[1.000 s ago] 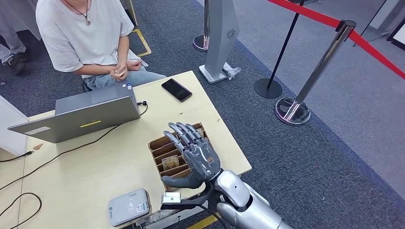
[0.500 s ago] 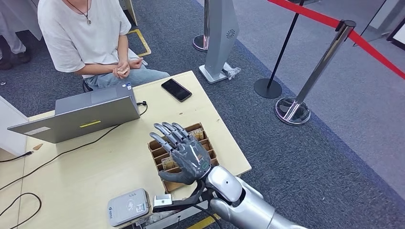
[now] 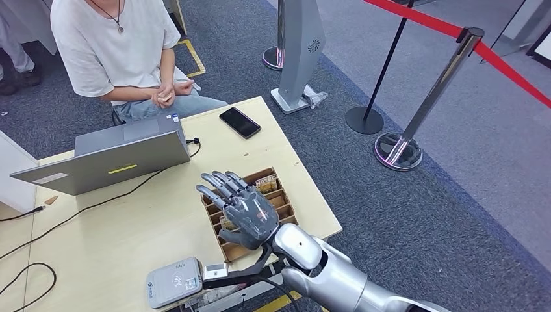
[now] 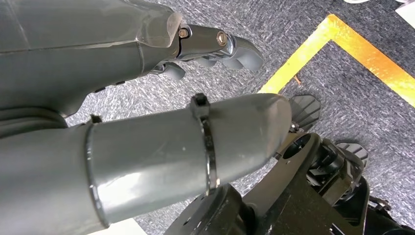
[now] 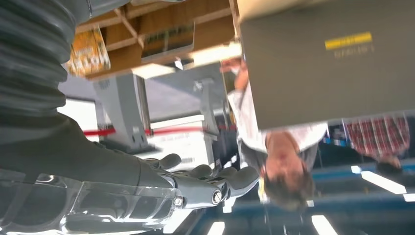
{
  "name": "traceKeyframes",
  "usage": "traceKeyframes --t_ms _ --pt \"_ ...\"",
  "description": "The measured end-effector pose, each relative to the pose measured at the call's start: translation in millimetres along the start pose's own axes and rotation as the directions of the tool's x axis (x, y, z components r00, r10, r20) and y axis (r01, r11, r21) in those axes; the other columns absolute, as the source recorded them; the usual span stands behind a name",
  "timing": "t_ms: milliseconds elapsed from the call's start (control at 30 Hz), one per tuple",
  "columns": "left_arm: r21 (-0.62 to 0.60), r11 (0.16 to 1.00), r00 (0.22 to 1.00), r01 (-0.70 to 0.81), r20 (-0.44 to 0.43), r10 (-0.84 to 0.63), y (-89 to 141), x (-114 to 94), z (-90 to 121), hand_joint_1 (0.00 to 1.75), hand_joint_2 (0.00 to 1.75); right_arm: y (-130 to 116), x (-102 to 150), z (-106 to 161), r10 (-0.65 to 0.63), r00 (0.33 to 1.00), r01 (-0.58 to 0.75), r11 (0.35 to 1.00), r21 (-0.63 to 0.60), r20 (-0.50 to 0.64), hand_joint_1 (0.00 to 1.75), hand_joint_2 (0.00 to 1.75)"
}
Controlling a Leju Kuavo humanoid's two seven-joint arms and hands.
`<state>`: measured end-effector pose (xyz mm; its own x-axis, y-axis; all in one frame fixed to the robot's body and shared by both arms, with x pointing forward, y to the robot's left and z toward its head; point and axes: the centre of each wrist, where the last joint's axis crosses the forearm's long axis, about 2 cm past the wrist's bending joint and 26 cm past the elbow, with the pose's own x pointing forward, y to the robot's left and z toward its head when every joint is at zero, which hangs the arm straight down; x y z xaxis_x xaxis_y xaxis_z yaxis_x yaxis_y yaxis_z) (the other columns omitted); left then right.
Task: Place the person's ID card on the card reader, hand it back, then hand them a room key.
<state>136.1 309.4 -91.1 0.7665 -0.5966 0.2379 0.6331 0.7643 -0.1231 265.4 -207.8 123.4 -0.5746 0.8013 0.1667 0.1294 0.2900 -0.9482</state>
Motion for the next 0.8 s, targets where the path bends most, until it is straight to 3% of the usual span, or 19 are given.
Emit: traceKeyframes --t_ms 233,800 --pt "-0.002 1.000 1.000 0.011 -0.007 -0.011 -0.4 2.8 -0.2 0.00 0.00 4.4 -0.6 -2.2 -0.020 1.000 0.022 0.995 0.100 -0.024 0.00 1.75" --pt "0.003 1.000 1.000 0.023 -0.004 -0.023 -1.2 5.9 -0.5 0.00 0.00 1.0 -2.5 -8.4 -0.012 1.000 0.014 0.994 0.105 -0.022 0.00 1.75"
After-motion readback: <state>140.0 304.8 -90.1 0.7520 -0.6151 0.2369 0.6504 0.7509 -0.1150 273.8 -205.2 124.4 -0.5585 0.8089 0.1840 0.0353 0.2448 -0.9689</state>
